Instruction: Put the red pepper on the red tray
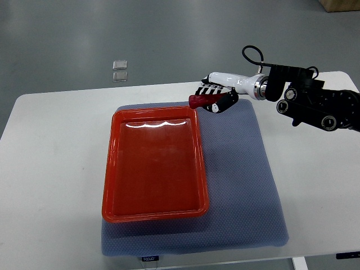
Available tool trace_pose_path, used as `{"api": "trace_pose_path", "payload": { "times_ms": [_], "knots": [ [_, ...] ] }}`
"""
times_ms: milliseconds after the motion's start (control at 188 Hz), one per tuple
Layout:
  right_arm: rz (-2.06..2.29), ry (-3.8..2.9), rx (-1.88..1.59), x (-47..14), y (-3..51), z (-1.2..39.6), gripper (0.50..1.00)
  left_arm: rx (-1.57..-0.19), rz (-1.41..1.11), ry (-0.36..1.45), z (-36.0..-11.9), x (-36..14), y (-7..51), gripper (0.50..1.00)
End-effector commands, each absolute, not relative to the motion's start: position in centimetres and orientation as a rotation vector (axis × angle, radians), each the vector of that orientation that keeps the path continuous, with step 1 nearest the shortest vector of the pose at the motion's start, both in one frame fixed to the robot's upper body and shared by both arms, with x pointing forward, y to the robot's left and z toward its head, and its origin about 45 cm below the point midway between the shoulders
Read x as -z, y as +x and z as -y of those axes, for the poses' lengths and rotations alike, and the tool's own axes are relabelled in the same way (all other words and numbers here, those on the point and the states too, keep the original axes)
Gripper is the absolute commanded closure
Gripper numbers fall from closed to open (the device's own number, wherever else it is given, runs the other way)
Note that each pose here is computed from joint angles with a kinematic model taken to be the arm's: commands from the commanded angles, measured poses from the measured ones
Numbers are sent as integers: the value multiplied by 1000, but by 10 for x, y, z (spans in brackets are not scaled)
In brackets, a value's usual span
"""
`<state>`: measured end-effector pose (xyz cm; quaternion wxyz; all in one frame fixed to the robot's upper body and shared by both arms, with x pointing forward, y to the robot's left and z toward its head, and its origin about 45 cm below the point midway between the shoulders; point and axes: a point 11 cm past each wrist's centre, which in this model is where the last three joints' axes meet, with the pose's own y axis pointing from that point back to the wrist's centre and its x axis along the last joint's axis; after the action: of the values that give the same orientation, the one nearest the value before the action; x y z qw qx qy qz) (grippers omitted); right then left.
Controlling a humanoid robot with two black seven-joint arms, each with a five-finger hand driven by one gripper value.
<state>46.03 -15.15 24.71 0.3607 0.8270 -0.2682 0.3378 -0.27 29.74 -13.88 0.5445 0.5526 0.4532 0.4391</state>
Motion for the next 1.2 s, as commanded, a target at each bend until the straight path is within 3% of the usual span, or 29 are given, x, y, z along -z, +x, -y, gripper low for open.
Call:
{"api": "trace_pose_path", "payload": {
  "times_ms": [0, 288, 857, 985, 1124, 1193],
  "knots": [
    [632, 2179, -901, -248, 454, 113, 1000, -1042, -1076, 1311, -297, 139, -3, 500],
    [464, 2246, -929, -216, 424, 27, 1000, -1043, -1076, 1310, -297, 139, -3, 500],
    [452, 2199, -847, -168, 412, 49, 961, -1044, -1077, 1309, -297, 139, -3, 500],
    [452, 2201, -837, -165, 410, 51, 901, -1044, -1076, 1311, -298, 139, -3, 500],
    [449, 2208, -833, -164, 409, 50, 738, -1045, -1077, 1310, -298, 139, -3, 500],
    [448, 2209, -835, -165, 409, 50, 693, -1045, -1075, 1312, -298, 139, -3, 500]
  ]
}}
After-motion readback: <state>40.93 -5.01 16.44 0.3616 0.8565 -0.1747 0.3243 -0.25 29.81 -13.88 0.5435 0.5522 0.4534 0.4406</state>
